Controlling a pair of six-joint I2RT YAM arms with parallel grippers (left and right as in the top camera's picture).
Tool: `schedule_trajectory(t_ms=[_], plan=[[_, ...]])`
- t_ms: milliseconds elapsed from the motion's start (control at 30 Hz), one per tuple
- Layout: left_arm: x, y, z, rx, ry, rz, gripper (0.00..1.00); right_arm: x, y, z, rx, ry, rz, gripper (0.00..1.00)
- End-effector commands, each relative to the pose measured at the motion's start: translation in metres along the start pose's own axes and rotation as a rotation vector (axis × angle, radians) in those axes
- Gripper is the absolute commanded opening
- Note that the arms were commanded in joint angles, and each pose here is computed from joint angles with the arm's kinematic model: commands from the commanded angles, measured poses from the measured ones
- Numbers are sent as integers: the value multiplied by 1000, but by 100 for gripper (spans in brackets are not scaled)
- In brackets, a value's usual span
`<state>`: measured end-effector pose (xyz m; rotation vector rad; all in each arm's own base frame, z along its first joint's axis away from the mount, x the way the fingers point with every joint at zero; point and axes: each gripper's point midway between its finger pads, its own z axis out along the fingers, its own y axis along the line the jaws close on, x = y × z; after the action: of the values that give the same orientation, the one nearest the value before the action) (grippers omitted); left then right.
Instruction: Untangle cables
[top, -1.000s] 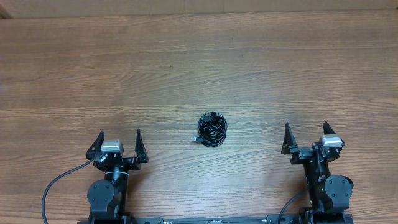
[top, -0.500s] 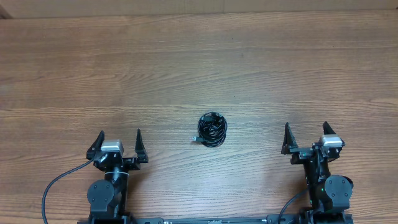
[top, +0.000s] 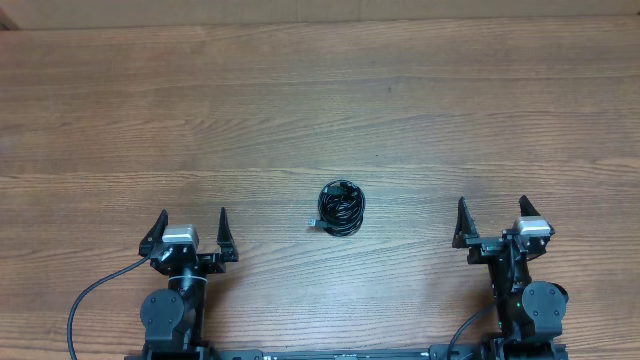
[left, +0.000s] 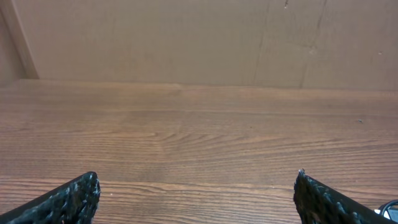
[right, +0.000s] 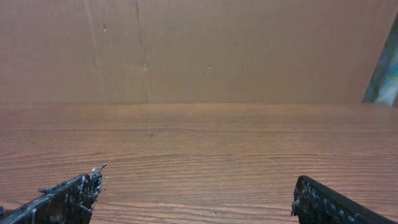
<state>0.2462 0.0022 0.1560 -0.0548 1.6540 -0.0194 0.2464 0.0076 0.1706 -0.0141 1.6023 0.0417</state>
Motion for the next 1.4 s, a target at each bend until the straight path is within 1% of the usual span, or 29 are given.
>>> schedule_trajectory(t_ms=[0, 1267, 1367], plan=[[0, -1, 0, 10, -7, 12, 100, 1, 0, 0, -2, -8, -1, 100], [0, -1, 0, 10, -7, 12, 100, 1, 0, 0, -2, -8, -1, 100], [-5, 0, 0, 4, -28, 9, 100, 1, 0, 0, -2, -8, -1, 100]])
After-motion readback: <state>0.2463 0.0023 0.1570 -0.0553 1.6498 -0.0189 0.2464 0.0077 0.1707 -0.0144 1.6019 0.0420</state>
